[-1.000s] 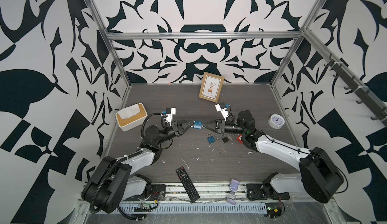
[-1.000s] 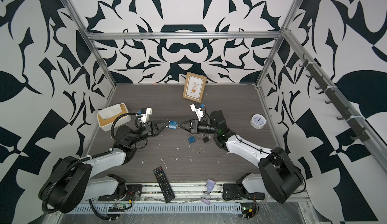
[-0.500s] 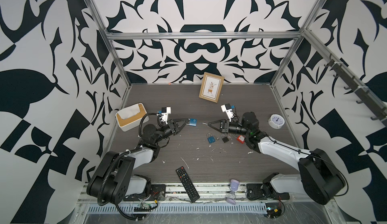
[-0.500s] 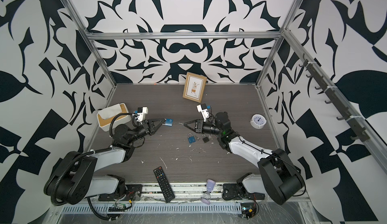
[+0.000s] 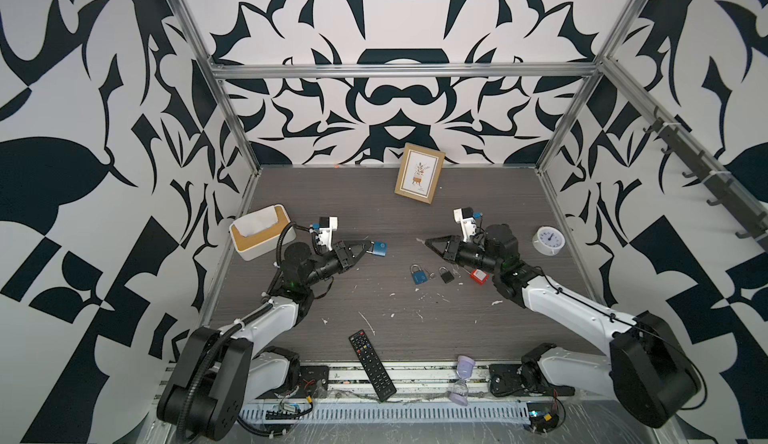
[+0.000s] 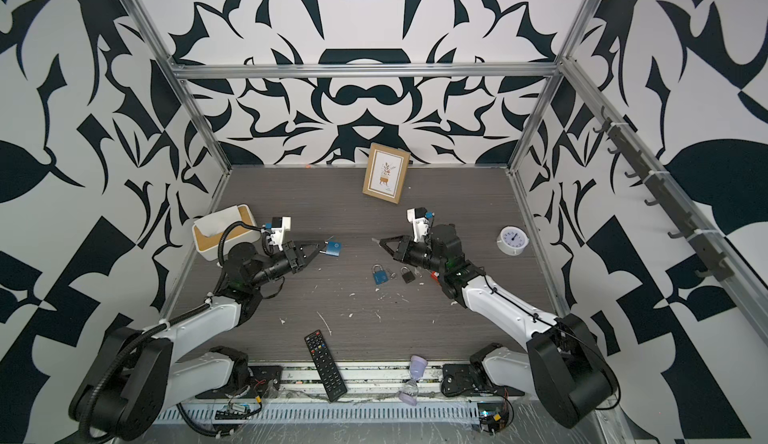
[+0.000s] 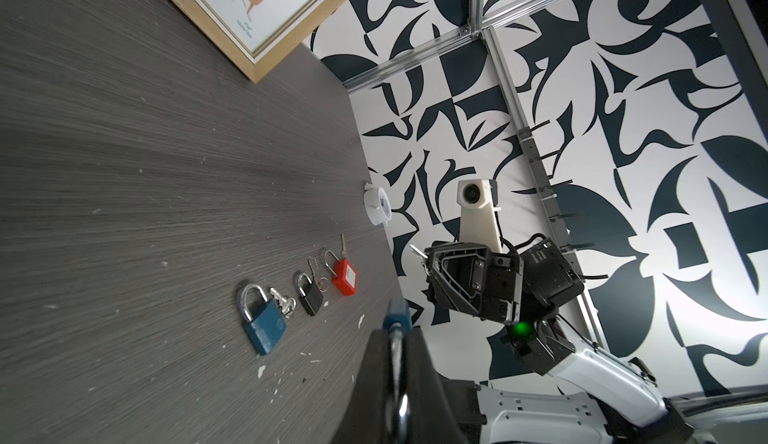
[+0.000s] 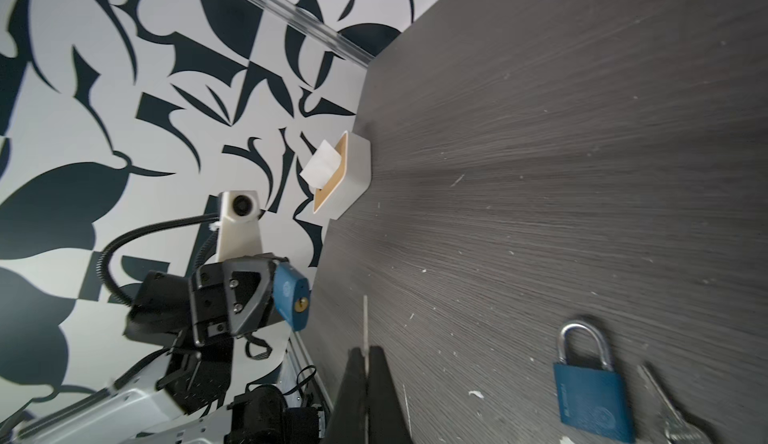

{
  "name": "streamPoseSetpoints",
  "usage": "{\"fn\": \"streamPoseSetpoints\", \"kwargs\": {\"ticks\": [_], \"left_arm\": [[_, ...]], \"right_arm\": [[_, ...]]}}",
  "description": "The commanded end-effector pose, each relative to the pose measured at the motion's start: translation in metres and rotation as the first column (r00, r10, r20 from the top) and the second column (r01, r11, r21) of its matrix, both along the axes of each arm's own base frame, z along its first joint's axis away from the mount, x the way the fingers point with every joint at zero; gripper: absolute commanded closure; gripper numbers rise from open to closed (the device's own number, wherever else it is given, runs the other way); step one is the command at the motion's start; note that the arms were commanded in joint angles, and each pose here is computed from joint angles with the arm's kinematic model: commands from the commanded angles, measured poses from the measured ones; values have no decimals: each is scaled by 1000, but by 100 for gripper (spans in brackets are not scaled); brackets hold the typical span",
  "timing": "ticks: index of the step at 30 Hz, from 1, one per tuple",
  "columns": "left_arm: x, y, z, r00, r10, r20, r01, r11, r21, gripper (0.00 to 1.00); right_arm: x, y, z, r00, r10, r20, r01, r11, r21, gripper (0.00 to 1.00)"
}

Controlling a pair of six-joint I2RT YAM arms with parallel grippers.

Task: Lock with the key

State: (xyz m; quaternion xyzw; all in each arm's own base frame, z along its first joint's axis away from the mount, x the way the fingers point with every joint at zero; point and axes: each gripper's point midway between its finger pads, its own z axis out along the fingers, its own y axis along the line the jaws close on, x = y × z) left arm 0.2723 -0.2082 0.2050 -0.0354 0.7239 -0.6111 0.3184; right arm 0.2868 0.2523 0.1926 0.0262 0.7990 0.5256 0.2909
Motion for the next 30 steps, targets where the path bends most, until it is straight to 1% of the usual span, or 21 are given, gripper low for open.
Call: {"fn": "streamPoseSetpoints", "kwargs": {"ticks": [1, 5, 7, 9, 11, 18, 25, 28, 30], "left_arm": [[2, 5, 5, 998, 30, 51, -35, 994, 105, 100], [-9, 8, 12, 998, 13, 54, -22, 986, 166, 100], [-16, 7, 18, 997, -14, 81, 0, 985, 174, 100], [-20, 8, 21, 995, -17, 101, -2, 984, 179, 100], [-22, 9, 20, 994, -16, 108, -4, 983, 181, 100], [-23, 7, 11, 995, -32, 94, 16, 985, 170, 100], [-23, 5, 8, 995, -44, 85, 29, 986, 161, 100], [-25, 4, 6, 996, -53, 77, 40, 986, 162, 100], [-26, 5, 4, 996, -54, 73, 41, 985, 165, 100]], "right_arm": [[9, -1, -21, 990, -139, -5, 138, 985, -101, 100], [4, 13, -30, 961, -270, 60, 276, 950, -143, 100], [6, 7, -35, 922, -378, 87, 387, 910, -151, 100], [8, 6, -41, 889, -453, 70, 458, 881, -114, 100], [9, 9, -48, 872, -487, 43, 489, 868, -86, 100], [9, 29, -73, 848, -530, -10, 526, 844, -107, 100], [13, 63, -94, 871, -486, -70, 483, 874, -49, 100], [14, 71, -98, 870, -487, -77, 485, 874, -42, 100], [13, 73, -104, 865, -493, -92, 489, 870, -57, 100]]}}
